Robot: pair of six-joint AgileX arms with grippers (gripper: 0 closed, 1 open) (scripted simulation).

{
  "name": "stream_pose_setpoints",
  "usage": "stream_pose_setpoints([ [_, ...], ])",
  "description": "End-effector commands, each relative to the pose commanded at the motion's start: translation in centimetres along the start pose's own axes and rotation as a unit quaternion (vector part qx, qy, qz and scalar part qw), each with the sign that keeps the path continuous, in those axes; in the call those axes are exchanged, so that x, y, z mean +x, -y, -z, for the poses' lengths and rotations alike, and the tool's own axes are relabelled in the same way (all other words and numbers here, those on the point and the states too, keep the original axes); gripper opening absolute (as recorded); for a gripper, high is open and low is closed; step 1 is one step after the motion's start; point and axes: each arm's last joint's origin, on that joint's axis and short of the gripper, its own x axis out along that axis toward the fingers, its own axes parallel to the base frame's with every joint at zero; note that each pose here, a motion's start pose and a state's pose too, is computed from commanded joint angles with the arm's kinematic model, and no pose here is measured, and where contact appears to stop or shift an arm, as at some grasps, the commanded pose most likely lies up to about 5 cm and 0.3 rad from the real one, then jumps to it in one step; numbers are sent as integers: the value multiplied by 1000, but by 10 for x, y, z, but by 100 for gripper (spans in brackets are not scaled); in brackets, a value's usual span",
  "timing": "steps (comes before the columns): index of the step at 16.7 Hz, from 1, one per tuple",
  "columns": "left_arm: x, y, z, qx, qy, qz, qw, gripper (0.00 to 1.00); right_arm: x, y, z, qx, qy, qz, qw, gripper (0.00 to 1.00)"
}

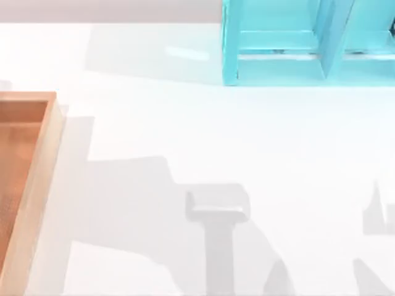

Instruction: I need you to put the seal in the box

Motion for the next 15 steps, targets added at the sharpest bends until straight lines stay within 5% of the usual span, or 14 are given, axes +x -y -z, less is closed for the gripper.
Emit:
stream_pose_setpoints([
  [14,65,0,0,0,0,0,1000,0,0,0,0,0,0,0,1000,100],
  [15,65,0,0,0,0,0,1000,8,0,0,0,0,0,0,1000,100],
])
